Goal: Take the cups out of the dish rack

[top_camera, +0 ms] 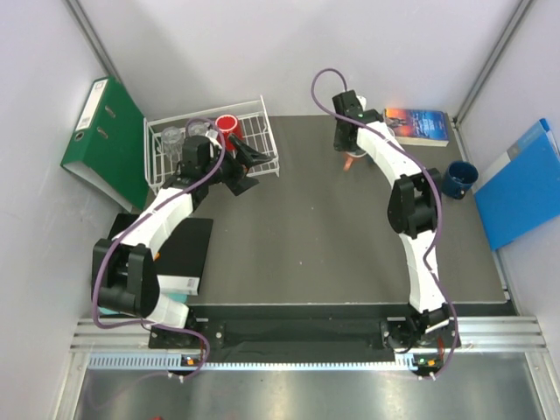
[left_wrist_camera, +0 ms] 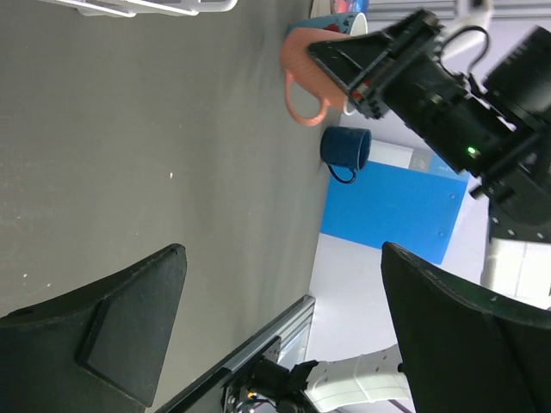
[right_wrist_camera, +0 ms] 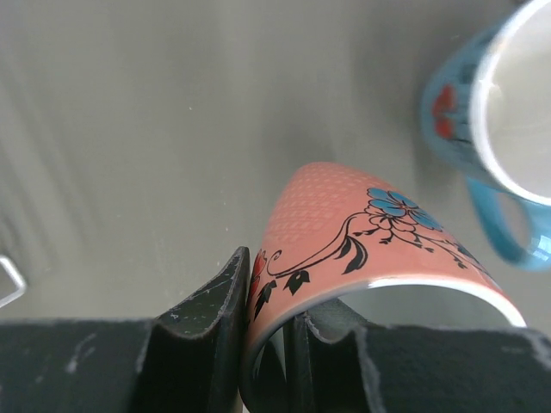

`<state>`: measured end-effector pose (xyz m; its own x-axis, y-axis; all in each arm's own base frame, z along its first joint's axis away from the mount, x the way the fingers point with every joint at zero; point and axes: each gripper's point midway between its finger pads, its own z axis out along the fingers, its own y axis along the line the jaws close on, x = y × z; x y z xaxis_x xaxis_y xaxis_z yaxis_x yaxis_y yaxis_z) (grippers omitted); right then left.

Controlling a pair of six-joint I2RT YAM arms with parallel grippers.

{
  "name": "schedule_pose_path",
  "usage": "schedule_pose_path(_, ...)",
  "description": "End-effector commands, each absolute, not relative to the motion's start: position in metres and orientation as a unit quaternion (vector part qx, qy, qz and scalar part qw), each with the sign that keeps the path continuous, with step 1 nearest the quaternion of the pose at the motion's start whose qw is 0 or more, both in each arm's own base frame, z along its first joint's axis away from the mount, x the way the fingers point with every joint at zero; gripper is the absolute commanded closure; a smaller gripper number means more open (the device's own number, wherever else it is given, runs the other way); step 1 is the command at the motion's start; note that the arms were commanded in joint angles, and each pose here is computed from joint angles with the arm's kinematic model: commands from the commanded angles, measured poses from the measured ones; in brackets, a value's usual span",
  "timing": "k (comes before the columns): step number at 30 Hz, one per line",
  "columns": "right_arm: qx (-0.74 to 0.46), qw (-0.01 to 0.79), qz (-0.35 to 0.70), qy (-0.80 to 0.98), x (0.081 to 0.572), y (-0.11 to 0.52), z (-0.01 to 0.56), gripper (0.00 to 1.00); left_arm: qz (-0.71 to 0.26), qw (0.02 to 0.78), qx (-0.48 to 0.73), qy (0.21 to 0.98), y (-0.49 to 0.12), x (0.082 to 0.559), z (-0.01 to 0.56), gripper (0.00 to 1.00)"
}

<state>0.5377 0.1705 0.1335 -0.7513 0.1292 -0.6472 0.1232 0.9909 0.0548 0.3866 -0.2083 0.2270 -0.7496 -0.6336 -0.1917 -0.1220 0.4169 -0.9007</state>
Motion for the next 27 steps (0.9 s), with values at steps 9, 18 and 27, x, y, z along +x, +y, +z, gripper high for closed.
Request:
schedule_pose_path(9,0.089,0.367,0.033,0.925,0.568,0.166,0.133,1.0,-0.485,0.267,-0.221,0.803,-0.209,0.383,0.234,0.01)
schedule_pose_path(18,0.085,0.358,0.043,0.929,0.569,0.17,0.122,0.88,-0.483,0.262,-0.225,0.805,-0.21,0.383,0.227,0.01)
schedule_pose_path(27,0.08,0.359,0.058,0.928,0.569,0.179,0.124,0.7,-0.483,0.259,-0.225,0.805,-0.211,0.378,0.226,0.01)
